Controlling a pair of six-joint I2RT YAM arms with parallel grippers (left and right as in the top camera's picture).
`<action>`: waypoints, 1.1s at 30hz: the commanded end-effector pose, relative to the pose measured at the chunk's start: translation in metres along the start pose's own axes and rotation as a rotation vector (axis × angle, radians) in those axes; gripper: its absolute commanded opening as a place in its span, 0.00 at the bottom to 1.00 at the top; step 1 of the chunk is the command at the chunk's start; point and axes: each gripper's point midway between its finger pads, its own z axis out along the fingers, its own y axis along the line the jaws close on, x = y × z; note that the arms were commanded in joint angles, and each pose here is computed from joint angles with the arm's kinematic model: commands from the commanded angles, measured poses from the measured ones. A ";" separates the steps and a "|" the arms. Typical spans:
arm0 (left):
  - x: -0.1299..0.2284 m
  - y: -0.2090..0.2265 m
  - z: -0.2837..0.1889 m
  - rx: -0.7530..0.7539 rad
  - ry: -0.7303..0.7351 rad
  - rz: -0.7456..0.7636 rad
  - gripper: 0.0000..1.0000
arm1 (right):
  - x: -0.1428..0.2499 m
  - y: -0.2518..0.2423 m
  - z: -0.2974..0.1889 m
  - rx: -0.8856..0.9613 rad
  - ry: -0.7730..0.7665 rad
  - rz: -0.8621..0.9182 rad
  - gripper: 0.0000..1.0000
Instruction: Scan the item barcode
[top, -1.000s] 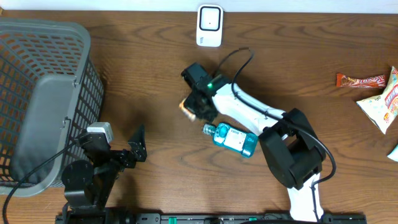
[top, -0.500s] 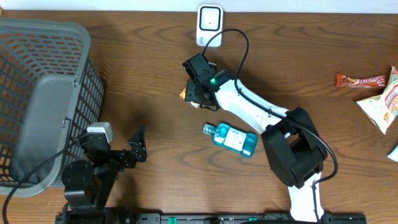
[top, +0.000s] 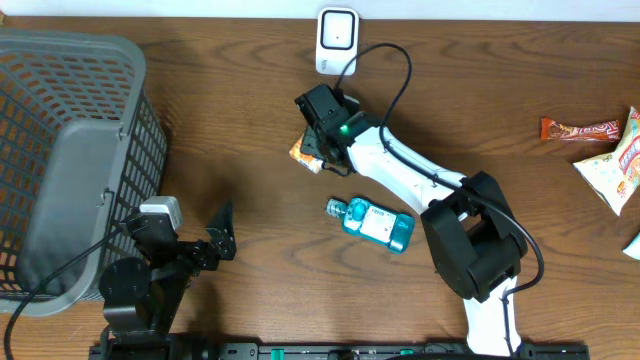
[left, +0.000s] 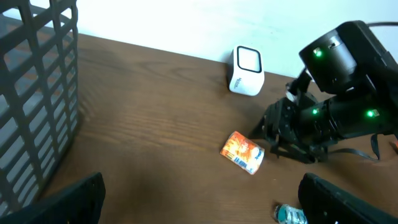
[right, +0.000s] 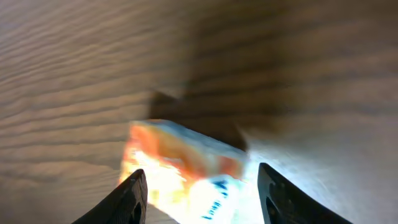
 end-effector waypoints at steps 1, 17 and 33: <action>0.001 -0.002 0.000 0.011 0.003 -0.004 0.99 | -0.006 -0.007 0.003 0.037 -0.027 0.148 0.55; 0.001 -0.002 0.000 0.011 0.003 -0.004 0.99 | 0.006 -0.014 0.010 0.049 -0.001 0.171 0.54; 0.001 -0.002 0.000 0.011 0.003 -0.004 0.99 | 0.018 -0.026 0.027 0.043 0.000 0.167 0.30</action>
